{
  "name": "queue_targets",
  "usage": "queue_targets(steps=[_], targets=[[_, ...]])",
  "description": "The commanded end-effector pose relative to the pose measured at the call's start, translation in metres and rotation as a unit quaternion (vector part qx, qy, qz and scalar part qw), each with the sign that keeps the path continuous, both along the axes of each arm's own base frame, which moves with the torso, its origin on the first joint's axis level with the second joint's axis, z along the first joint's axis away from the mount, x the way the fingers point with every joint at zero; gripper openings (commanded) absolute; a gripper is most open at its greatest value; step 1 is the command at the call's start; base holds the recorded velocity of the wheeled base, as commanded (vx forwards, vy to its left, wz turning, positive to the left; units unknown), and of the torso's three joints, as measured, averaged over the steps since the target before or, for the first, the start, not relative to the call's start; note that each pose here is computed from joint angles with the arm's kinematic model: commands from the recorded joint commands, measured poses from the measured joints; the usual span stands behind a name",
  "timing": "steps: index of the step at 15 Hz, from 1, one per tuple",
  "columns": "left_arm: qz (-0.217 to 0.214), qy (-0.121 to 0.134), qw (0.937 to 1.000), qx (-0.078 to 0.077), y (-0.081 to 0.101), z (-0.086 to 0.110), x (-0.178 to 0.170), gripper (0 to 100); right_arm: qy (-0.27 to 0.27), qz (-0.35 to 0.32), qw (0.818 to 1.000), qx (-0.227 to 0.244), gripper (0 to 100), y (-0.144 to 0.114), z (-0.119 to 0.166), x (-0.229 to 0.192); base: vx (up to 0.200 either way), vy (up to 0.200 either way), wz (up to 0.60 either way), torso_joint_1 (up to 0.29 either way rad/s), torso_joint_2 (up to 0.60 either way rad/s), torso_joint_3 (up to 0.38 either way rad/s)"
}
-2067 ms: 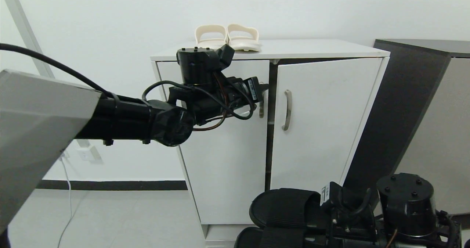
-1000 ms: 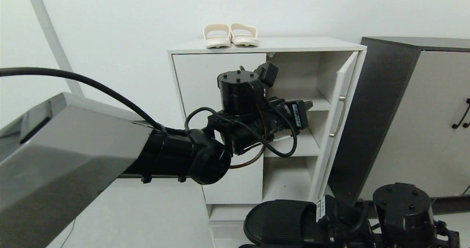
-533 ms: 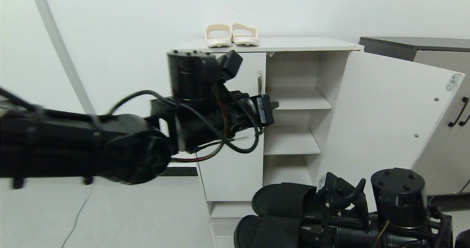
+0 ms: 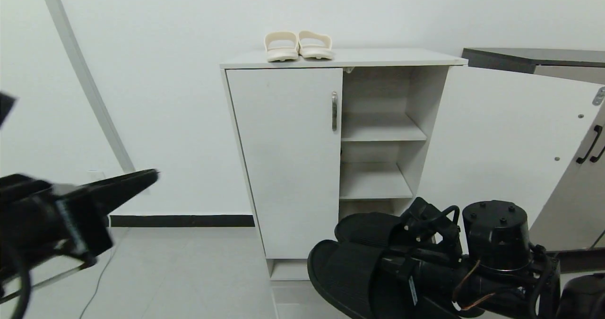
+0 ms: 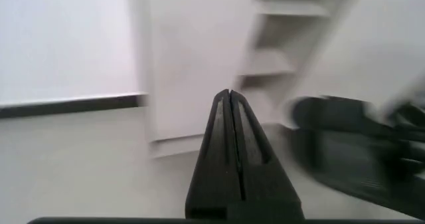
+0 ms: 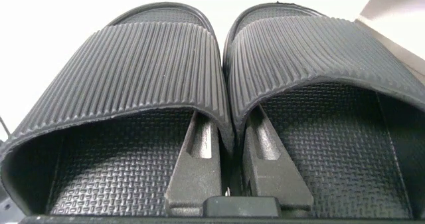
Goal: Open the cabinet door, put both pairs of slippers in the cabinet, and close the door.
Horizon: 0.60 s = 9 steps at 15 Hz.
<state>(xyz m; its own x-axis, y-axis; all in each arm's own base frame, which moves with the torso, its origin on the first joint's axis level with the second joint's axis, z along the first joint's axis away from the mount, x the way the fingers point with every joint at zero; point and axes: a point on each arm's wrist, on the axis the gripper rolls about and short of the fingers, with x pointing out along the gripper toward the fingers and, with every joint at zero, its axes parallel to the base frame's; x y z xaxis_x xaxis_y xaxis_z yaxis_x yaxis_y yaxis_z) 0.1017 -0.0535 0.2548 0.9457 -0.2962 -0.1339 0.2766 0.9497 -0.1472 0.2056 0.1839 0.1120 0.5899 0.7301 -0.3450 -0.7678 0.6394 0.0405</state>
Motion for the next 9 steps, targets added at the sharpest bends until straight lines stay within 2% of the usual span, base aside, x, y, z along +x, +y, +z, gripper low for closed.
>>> queue_targets(steps=[1,2,3,4,5,6,7,8,9], targets=[[0.168,-0.051,0.9845,0.003,0.051,-0.042,-0.069,0,0.001,-0.003,1.0,-0.001,0,0.0,-0.001,0.001,0.0,0.0,0.0,0.0,0.0,0.0],[0.223,-0.054,0.9733,0.009,0.058,-0.065,-0.083,0,0.001,-0.006,1.0,-0.003,0,0.0,-0.002,0.001,0.0,0.0,0.0,0.0,0.0,0.0],[0.242,-0.054,0.9686,0.01,0.059,-0.075,-0.089,0,0.001,-0.006,1.0,-0.003,0,0.0,-0.002,0.001,0.0,0.0,0.0,0.0,0.0,0.0],[0.277,-0.056,0.9592,0.018,0.062,-0.105,-0.102,0,0.001,-0.006,1.0,-0.003,0,0.0,-0.002,0.001,0.0,0.0,0.0,0.0,0.0,0.0],[0.286,-0.058,0.9561,0.025,0.062,-0.122,-0.108,0,0.001,-0.006,1.0,-0.004,0,0.0,-0.002,0.001,0.0,0.0,0.0,0.0,0.0,0.0],[0.293,-0.063,0.9535,0.034,0.063,-0.132,-0.112,0,0.001,-0.007,1.0,-0.004,0,-0.001,-0.002,0.001,0.0,0.0,0.0,0.0,0.0,0.0],[0.322,-0.078,0.9427,0.039,0.062,-0.144,-0.119,0,0.001,-0.007,1.0,-0.004,0,-0.001,-0.002,0.001,0.0,0.0,0.0,0.0,0.0,0.0],[0.342,-0.083,0.9349,0.047,0.061,-0.15,-0.121,0,0.002,-0.008,1.0,-0.006,0,-0.001,-0.003,0.001,0.0,0.0,0.0,0.0,0.0,0.0],[0.355,-0.084,0.9287,0.064,0.06,-0.158,-0.123,0,0.001,-0.013,1.0,-0.01,0,-0.001,-0.004,0.001,0.0,0.0,0.0,0.0,0.0,0.0]])
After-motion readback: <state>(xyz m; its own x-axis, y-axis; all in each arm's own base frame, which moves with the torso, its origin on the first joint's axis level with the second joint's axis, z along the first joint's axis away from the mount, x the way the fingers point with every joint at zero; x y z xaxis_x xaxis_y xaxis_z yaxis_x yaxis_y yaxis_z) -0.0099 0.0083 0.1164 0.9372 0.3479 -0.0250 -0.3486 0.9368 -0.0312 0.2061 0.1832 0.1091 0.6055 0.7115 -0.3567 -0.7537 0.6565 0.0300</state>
